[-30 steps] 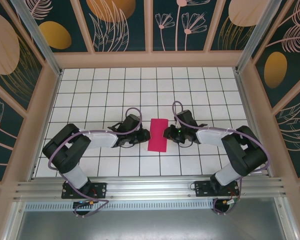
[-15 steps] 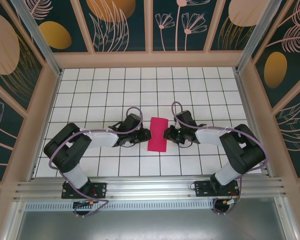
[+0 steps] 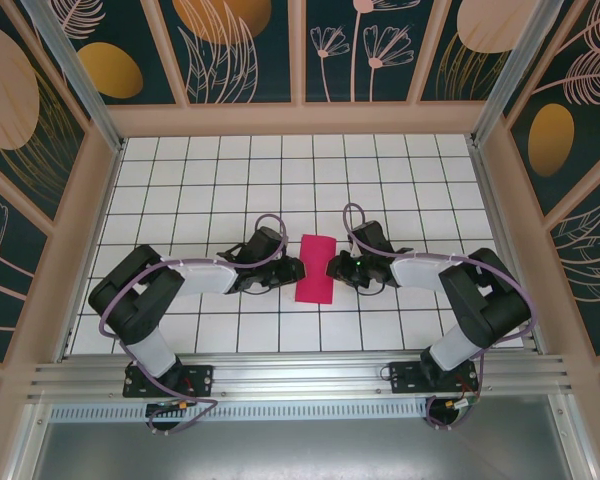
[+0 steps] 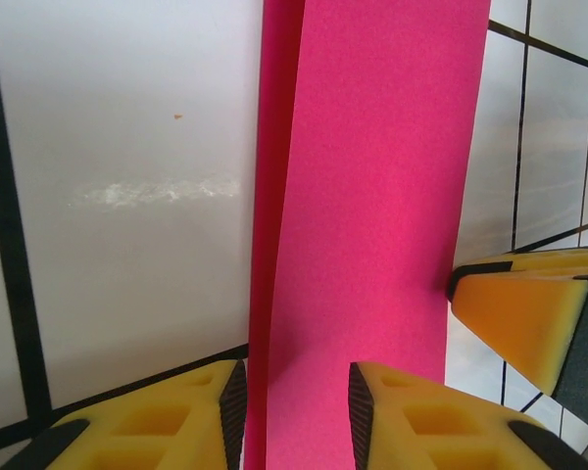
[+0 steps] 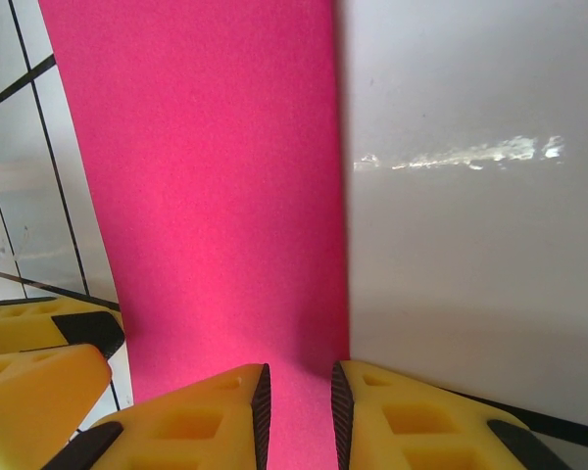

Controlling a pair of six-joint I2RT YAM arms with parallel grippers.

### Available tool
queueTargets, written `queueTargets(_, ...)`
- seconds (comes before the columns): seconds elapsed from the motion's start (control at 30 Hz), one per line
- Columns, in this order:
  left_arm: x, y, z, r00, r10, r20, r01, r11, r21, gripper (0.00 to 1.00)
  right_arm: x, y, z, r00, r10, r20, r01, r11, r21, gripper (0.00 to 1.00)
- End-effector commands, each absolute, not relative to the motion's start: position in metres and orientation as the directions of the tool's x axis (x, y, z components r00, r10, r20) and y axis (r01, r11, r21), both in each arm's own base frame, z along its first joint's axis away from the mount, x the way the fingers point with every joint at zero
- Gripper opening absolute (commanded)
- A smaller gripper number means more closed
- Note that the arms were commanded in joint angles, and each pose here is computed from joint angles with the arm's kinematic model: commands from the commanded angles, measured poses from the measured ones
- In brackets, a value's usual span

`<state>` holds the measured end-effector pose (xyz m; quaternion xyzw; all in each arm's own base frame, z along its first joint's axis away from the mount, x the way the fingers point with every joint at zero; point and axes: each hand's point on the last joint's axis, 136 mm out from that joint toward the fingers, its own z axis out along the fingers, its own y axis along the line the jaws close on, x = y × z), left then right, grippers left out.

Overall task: Fold a paper plane with a square sheet of paper (pick it up from the middle)
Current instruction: Fold the triangle a second time at the center of the table.

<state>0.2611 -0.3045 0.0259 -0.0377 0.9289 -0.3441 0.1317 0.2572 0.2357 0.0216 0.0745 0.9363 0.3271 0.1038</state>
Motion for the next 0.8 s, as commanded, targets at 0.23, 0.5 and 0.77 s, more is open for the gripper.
queueTargets(0.23, 0.2638, -0.3197, 0.0267, -0.97, -0.146, -0.195, 0.029, 0.725, -0.688, 0.35, 0.2538, 0.2334, 0.0141, -0.97, 0.201, -0.14, 0.072, 0.781, 0.62, 0.28)
queueTargets(0.5, 0.2643, -0.3225, 0.0311, -0.97, -0.147, -0.196, 0.034, 0.712, -0.701, 0.34, 0.254, 0.2334, 0.0146, -0.969, 0.201, -0.142, 0.072, 0.781, 0.621, 0.28)
queueTargets(0.77, 0.2667, -0.3238, 0.0351, -0.967, -0.153, -0.206, 0.038, 0.708, -0.705, 0.32, 0.2552, 0.2341, 0.0169, -0.968, 0.201, -0.147, 0.067, 0.779, 0.623, 0.29)
